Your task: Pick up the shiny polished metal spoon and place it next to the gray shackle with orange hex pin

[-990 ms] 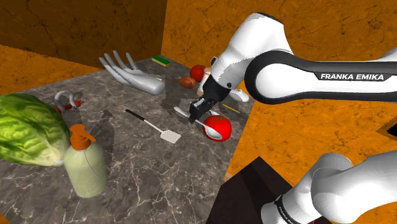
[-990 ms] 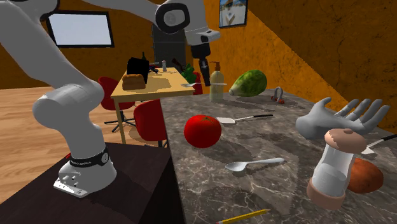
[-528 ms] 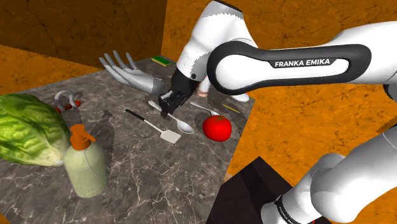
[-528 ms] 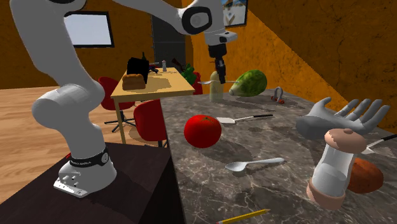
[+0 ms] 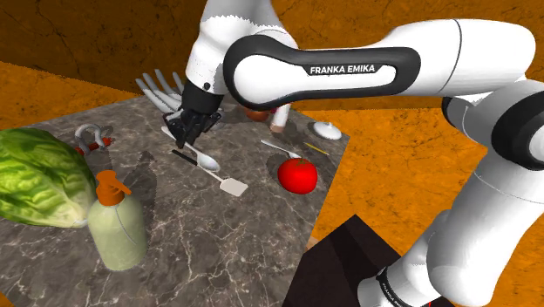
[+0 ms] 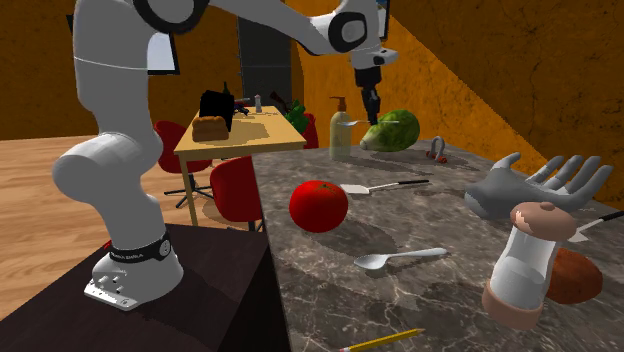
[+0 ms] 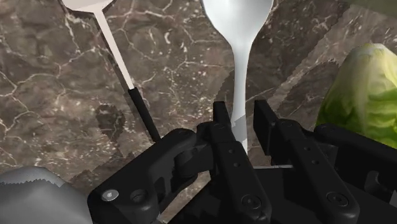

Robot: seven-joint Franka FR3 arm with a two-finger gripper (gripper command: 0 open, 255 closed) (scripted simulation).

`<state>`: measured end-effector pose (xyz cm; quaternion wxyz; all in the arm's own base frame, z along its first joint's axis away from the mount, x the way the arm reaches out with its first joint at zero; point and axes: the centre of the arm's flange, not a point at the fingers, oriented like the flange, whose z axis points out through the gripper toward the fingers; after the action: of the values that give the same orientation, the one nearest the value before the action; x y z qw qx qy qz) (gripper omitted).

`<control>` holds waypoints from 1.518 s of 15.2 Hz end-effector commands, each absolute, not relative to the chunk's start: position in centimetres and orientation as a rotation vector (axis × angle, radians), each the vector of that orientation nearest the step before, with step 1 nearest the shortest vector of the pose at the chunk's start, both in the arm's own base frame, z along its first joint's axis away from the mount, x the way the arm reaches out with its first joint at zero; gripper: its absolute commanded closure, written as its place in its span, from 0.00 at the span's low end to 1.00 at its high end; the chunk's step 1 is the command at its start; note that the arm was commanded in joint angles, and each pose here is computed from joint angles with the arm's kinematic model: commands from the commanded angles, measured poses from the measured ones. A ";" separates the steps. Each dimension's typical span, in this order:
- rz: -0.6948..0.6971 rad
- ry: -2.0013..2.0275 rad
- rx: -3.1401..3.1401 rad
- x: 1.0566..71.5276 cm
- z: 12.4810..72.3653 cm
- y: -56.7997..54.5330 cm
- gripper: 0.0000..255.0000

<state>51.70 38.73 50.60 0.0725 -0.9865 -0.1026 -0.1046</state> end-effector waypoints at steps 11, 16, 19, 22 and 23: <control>-0.316 -0.306 -2.965 58.7 48.3 47.3 1.00; -0.316 -0.306 -2.965 58.7 45.7 47.3 1.00; -0.316 -0.306 -2.965 58.7 44.1 47.3 1.00; -0.316 -0.306 -2.965 58.7 42.5 47.3 1.00; -0.316 -0.306 -2.965 58.7 42.0 47.3 1.00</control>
<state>58.75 47.27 42.54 0.0719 -0.9866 -0.1018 -0.1049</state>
